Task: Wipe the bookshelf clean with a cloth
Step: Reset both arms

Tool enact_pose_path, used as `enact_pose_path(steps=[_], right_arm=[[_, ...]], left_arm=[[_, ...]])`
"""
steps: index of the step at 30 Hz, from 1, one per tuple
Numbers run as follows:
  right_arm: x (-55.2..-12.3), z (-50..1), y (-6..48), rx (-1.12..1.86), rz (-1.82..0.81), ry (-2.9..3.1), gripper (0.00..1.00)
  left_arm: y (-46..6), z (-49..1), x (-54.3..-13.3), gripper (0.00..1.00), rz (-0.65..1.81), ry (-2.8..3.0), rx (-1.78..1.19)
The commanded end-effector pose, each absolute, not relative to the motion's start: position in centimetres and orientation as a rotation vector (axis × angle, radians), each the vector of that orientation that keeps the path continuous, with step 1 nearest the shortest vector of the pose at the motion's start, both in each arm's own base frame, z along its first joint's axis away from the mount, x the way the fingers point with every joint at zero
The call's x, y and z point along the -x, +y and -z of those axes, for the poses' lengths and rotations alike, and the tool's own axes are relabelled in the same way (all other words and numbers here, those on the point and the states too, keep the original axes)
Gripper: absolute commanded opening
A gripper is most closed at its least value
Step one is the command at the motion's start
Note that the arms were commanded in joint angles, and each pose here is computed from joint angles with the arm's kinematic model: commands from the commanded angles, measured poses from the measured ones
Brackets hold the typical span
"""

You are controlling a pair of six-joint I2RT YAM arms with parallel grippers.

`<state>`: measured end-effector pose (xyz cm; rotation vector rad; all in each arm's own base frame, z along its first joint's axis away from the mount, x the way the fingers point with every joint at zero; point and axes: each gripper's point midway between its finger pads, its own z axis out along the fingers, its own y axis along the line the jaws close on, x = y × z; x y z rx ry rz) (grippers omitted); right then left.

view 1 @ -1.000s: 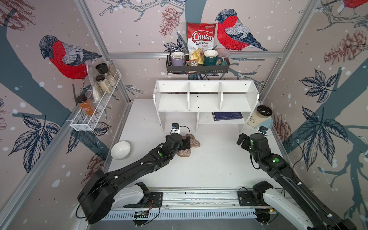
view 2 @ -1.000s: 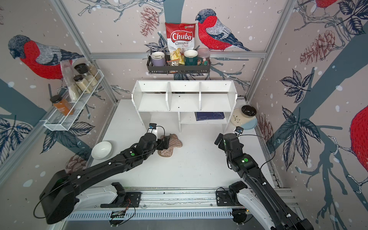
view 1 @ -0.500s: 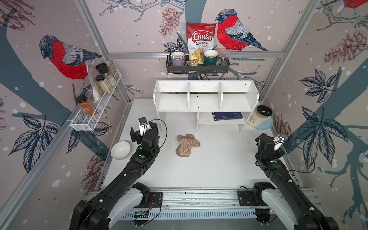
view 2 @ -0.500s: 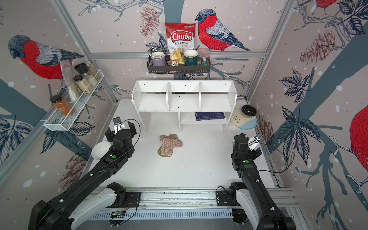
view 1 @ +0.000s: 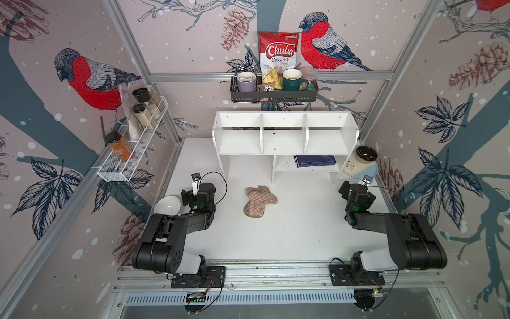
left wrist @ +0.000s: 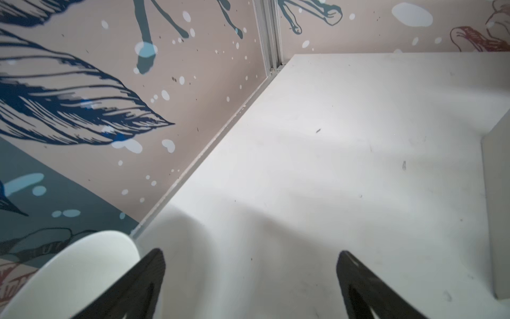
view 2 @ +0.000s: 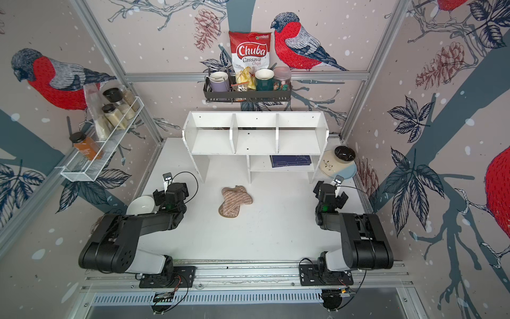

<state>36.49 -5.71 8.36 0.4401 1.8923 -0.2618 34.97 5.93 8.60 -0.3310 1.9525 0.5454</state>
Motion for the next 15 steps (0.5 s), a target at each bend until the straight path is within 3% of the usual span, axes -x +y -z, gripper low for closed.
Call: enact_pose_path(steps=[1, 15], right_arm=[[-38.1, -10.1, -4.2, -0.338, 0.185, 1.854, 1.0], [-38.1, -10.4, -3.6, -0.31, 0.238, 1.848, 1.0]], left_arm=[[3.9, -11.0, -37.5, 0.97, -0.394, 1.84, 0.246], [3.7, -10.0, -38.5, 0.98, -0.377, 1.872, 0.223]])
